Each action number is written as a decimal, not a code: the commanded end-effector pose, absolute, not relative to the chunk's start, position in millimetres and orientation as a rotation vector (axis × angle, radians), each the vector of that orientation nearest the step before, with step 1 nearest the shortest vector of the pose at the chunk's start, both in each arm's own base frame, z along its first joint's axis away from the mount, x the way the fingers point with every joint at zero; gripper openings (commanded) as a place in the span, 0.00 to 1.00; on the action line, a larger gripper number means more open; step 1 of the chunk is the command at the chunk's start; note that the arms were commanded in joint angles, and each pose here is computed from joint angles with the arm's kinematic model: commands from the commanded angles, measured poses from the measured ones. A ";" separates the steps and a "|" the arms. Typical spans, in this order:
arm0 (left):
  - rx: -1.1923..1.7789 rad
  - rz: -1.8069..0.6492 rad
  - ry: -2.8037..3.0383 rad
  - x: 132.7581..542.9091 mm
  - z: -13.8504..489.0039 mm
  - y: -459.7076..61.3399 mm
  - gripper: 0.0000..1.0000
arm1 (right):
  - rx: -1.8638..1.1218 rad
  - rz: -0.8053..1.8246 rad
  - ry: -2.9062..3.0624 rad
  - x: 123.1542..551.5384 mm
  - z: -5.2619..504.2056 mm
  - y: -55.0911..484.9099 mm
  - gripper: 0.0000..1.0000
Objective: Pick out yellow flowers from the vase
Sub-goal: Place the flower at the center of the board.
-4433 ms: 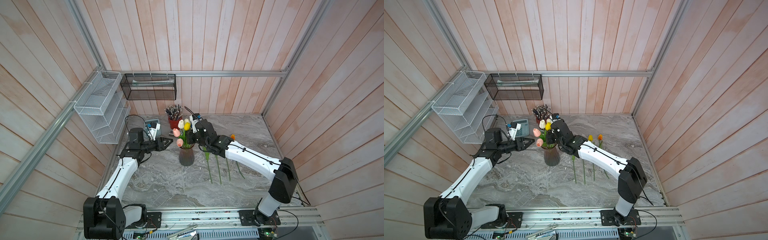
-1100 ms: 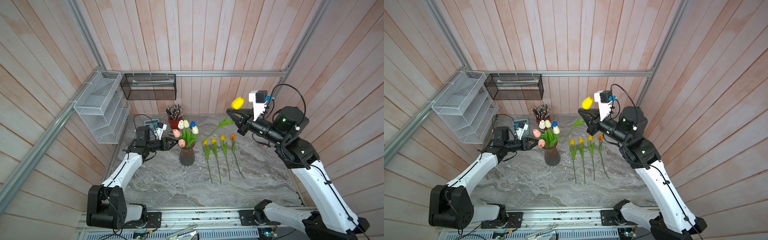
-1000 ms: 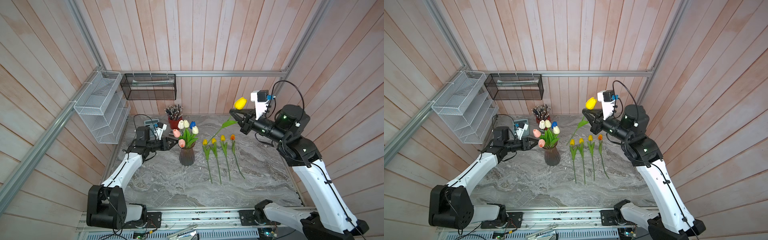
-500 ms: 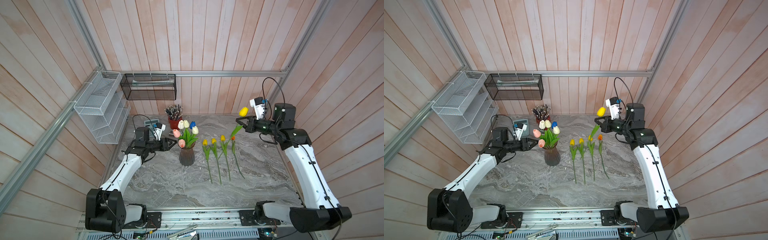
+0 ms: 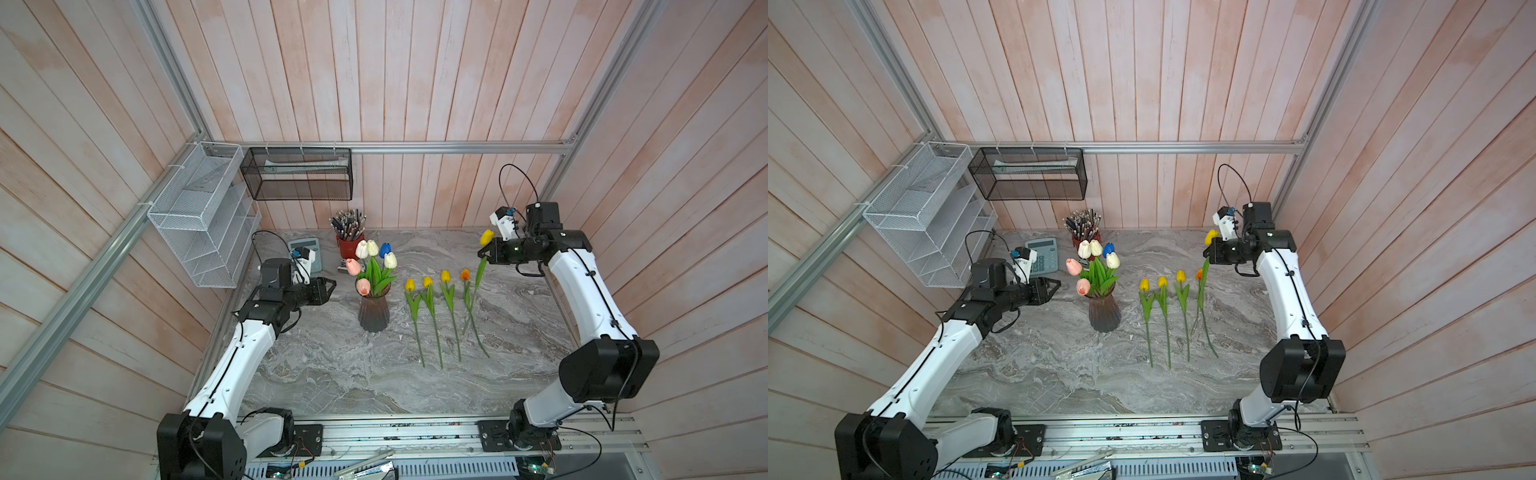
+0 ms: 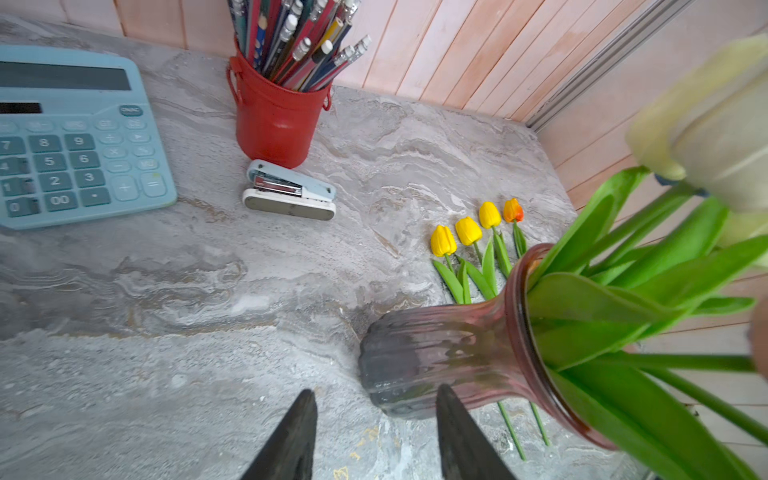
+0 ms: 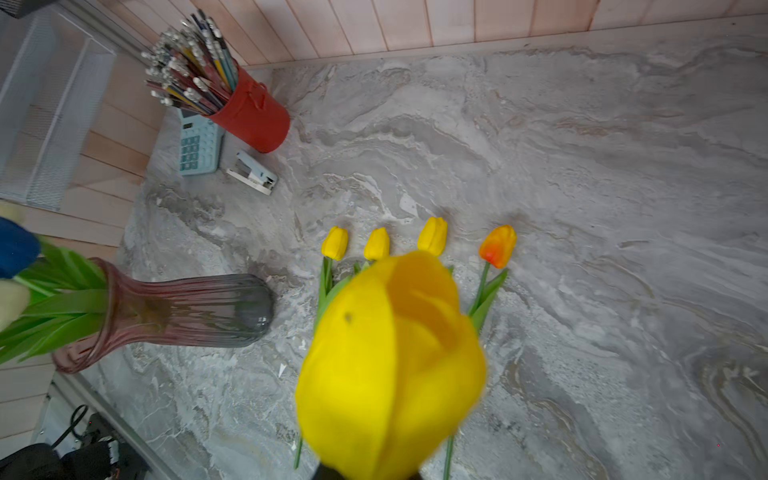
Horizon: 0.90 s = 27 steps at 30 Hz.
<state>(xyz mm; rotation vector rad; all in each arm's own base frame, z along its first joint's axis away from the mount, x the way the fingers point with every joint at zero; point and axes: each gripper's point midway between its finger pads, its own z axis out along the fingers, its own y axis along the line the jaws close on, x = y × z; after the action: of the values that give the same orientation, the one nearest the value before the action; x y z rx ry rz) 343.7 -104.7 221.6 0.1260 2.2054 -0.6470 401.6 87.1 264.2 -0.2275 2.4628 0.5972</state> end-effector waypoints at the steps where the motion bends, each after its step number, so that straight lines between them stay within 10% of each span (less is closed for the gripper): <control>1: 0.107 -0.561 2.188 346.8 230.6 -88.5 0.48 | -0.200 0.437 2.620 396.0 230.4 64.1 0.06; 27: 0.102 -0.581 2.172 349.2 229.5 -81.6 0.49 | -0.147 0.014 2.961 432.2 104.5 9.9 0.07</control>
<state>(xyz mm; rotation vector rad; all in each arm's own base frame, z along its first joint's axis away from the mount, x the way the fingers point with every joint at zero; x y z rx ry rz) 347.2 -81.4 220.0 0.0734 2.2089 -0.5832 427.9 14.8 108.4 -0.1321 2.9492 0.0395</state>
